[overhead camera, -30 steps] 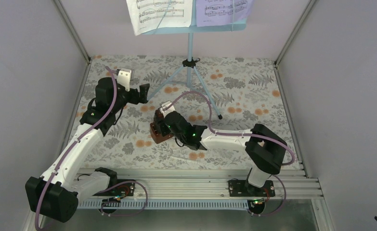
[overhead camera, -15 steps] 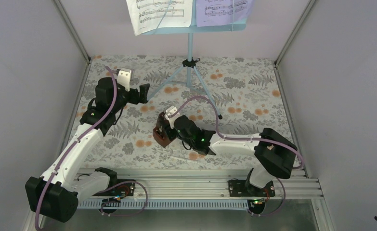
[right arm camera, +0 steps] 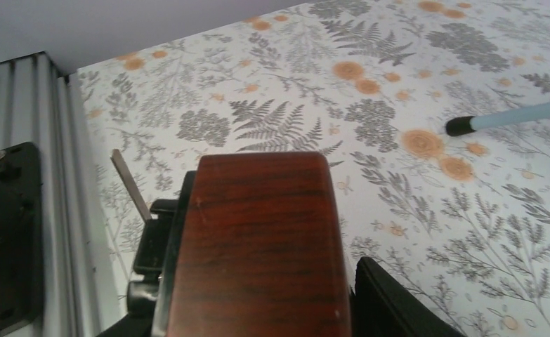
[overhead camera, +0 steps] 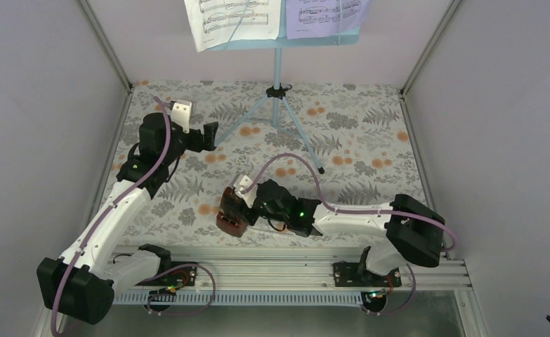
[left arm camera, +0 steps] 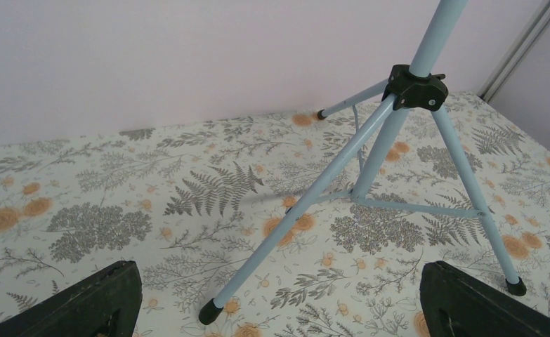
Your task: Pack up the instrument practice props
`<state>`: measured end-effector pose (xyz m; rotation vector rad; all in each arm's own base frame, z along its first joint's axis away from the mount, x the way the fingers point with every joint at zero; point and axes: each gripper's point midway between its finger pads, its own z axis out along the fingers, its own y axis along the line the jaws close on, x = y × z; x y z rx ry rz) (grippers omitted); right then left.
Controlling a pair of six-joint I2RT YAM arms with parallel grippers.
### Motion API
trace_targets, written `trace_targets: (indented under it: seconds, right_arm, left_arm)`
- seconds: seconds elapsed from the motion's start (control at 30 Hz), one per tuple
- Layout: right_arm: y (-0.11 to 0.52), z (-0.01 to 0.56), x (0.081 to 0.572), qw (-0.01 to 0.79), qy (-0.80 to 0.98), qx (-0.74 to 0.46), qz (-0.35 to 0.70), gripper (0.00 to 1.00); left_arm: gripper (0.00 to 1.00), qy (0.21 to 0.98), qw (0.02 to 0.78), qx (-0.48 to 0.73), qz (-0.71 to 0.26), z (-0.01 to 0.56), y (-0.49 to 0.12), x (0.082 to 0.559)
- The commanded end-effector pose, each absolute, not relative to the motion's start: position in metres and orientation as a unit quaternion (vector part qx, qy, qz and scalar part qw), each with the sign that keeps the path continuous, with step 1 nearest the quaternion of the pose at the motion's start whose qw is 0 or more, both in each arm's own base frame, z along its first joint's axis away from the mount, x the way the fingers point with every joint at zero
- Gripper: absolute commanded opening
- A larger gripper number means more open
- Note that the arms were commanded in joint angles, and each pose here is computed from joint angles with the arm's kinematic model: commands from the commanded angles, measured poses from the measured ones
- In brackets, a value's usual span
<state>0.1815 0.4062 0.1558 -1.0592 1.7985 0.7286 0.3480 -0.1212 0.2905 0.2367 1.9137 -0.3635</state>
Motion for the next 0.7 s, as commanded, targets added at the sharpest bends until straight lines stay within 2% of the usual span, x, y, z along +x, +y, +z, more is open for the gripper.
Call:
trace_targets:
  seconds: [0.0, 0.1, 0.17, 0.27, 0.37, 0.43, 0.57, 0.67]
  right_arm:
    - [0.406, 0.148, 0.15, 0.419, 0.71, -0.469, 0.316, 0.44]
    - [0.401, 0.151, 0.153, 0.428, 0.715, -0.459, 0.308, 0.52]
    - [0.396, 0.157, 0.159, 0.439, 0.72, -0.446, 0.299, 0.61]
    - [0.389, 0.174, 0.166, 0.464, 0.723, -0.417, 0.297, 0.81]
    - [0.378, 0.192, 0.174, 0.481, 0.724, -0.389, 0.306, 0.9]
    - [0.366, 0.2, 0.186, 0.486, 0.74, -0.352, 0.304, 1.0]
    - [0.344, 0.207, 0.201, 0.478, 0.767, -0.303, 0.302, 1.0]
    - [0.339, 0.217, 0.192, 0.478, 0.755, -0.309, 0.327, 1.0]
  left_arm:
    - [0.98, 0.813, 0.552, 0.107, -0.152, 0.287, -0.122, 0.347]
    - [0.98, 0.811, 0.555, 0.107, -0.152, 0.289, -0.121, 0.346]
    - [0.98, 0.81, 0.556, 0.108, -0.152, 0.29, -0.121, 0.346]
    - [0.98, 0.81, 0.557, 0.107, -0.149, 0.29, -0.12, 0.346]
    - [0.98, 0.807, 0.566, 0.1, -0.138, 0.294, -0.115, 0.345]
    - [0.98, 0.804, 0.571, 0.097, -0.133, 0.296, -0.112, 0.344]
    - [0.98, 0.804, 0.572, 0.097, -0.127, 0.297, -0.111, 0.345]
    - [0.98, 0.806, 0.572, 0.097, -0.123, 0.296, -0.11, 0.347]
